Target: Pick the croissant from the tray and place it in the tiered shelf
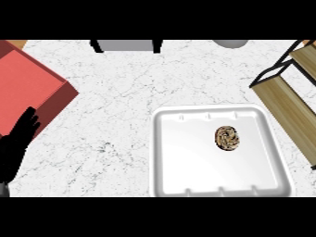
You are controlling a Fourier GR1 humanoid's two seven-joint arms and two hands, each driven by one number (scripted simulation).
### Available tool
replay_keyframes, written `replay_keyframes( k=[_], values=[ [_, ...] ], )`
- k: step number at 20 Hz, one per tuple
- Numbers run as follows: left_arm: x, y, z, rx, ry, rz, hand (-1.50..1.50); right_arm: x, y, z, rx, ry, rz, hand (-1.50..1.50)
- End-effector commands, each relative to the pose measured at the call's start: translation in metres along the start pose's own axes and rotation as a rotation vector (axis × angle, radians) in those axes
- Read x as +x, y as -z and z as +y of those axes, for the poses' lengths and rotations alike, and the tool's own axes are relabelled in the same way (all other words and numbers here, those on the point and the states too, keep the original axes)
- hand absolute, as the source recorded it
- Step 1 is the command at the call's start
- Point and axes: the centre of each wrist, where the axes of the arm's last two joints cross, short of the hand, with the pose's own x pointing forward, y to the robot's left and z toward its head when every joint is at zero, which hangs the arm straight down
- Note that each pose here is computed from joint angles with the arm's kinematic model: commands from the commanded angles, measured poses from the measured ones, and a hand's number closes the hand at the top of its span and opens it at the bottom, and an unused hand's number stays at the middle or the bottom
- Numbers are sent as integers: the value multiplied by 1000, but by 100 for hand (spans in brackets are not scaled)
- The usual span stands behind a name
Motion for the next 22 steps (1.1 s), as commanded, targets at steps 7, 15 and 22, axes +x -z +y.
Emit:
replay_keyframes(
  k=[7,15,22],
  values=[
    [-11,13,-22,1,3,10,0,-25,31,19,22,-64,31,-150],
    [9,4,1,17,9,-5,0,-28,25,20,2,194,47,-150],
    [0,6,8,13,-1,0,0,-37,26,-22,36,441,78,-150]
  ],
)
